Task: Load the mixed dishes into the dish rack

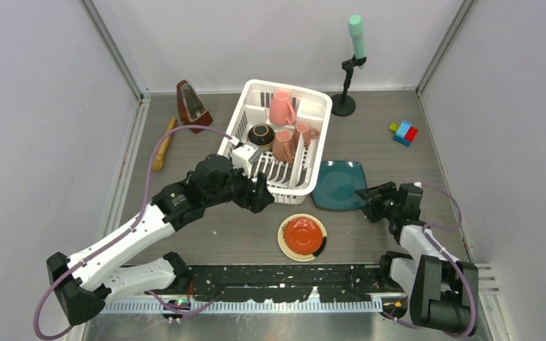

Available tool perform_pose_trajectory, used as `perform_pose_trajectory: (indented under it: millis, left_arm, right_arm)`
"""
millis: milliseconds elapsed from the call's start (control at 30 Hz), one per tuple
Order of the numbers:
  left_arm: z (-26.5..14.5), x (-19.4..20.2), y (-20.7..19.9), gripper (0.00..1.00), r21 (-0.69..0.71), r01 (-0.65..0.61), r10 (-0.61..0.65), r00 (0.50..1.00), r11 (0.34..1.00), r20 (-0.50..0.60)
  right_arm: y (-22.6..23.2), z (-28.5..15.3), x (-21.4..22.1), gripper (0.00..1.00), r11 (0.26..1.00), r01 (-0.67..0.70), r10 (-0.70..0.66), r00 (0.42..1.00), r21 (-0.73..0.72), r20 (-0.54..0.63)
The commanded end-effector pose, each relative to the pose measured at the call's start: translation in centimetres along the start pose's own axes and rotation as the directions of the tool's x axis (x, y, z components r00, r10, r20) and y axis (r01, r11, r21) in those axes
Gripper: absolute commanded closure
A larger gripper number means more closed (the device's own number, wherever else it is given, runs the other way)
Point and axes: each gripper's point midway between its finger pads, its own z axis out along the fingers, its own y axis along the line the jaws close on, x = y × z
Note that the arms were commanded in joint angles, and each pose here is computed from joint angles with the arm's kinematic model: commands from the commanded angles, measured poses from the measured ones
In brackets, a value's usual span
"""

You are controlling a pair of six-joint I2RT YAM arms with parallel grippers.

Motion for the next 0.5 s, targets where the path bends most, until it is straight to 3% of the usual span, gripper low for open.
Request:
perform_pose_trajectory:
  millis: [0, 267, 333, 400, 467]
  left_arm:
    - [-0.9, -2.2, -0.4, 0.29, 0.004, -0.002, 0.001, 0.995, 1.0, 0.104]
    - [-0.7, -2.2, -0.2, 0.29, -0.001, 0.007, -0.007, 0.993, 1.0, 0.115]
    - [-0.7, -2.3, -0.2, 0.29, -0.001, 0.007, -0.006, 0.993, 1.0, 0.117]
    - [-0.7, -2.3, -0.2, 0.3, -0.002, 0.004, -0.004, 0.993, 1.0, 0.119]
    - [-0.7, -2.3, -0.2, 0.3, -0.003, -0.002, 0.002, 0.993, 1.0, 0.12]
  right_arm:
    - [1.4, 0.5, -2.7, 0.41, 0.997, 0.044, -0.033, 0.988, -0.067, 0.152]
    - [0.8, 2.4, -2.5, 0.43, 0.997, 0.043, -0.036, 0.994, -0.061, 0.103]
    - [0.6, 3.0, -2.4, 0.47, 0.998, 0.032, -0.027, 0.996, -0.058, 0.091]
    - [0.3, 3.5, -2.2, 0.56, 0.998, 0.018, -0.013, 0.997, -0.055, 0.074]
    - [0.6, 3.8, -2.2, 0.76, 0.998, 0.01, -0.006, 0.998, -0.069, 0.063]
